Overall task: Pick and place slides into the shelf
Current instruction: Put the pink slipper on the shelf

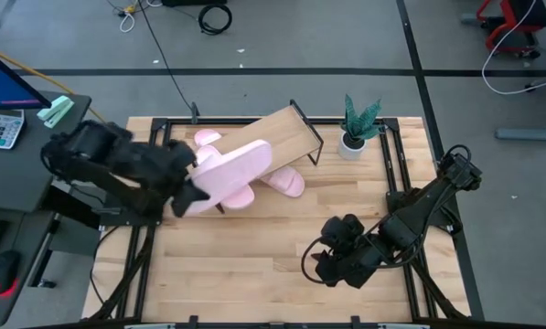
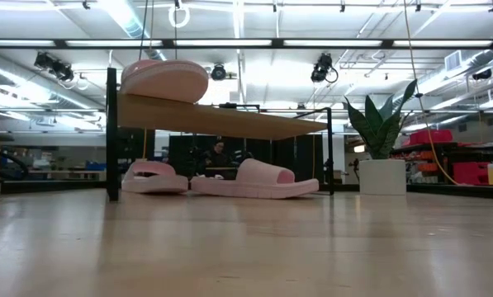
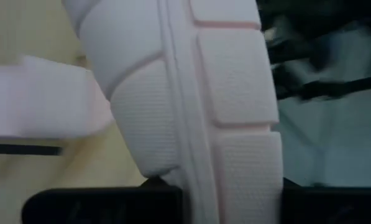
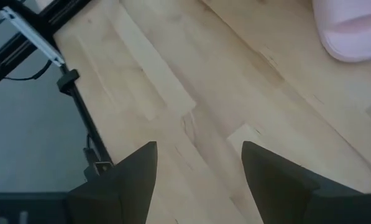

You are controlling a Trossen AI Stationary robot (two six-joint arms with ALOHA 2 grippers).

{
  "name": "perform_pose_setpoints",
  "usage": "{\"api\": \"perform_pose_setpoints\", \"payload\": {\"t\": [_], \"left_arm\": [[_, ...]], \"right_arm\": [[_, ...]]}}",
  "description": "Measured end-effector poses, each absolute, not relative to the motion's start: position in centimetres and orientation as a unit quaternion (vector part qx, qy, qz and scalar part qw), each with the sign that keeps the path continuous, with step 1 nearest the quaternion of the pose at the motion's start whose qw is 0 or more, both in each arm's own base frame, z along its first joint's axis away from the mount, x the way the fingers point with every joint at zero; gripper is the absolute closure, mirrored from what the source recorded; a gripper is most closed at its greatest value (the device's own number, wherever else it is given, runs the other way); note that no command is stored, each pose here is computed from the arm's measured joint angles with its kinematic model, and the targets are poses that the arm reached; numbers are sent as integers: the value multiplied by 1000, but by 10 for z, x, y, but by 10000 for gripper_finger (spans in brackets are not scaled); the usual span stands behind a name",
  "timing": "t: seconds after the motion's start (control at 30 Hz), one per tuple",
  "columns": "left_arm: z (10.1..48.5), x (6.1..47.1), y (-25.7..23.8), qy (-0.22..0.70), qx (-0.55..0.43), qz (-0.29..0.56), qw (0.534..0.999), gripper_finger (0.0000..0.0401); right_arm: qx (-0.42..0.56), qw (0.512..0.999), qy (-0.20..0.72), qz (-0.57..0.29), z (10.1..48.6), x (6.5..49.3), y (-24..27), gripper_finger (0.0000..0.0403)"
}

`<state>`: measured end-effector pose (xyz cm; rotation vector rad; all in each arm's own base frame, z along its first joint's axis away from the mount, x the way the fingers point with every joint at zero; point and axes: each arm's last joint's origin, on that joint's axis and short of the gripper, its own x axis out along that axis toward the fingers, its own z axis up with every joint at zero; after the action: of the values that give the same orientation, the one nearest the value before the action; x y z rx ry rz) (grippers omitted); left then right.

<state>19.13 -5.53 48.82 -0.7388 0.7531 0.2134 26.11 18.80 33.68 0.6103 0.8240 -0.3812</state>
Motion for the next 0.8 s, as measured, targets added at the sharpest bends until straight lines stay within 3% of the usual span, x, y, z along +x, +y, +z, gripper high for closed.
{"api": "perform_pose_setpoints", "payload": {"t": [0.2, 0.43, 0.8], "left_arm": [[478, 231, -36, 414, -278, 187, 846, 357], [458, 272, -16, 444, -231, 222, 837, 357], [451, 281, -15, 461, -213, 216, 834, 357]], "right_arm": [[285, 859, 389, -174, 338, 262, 189, 162], [240, 891, 350, -163, 341, 265, 191, 166], [-41, 942, 275, -188, 382, 281, 161, 177]]}}
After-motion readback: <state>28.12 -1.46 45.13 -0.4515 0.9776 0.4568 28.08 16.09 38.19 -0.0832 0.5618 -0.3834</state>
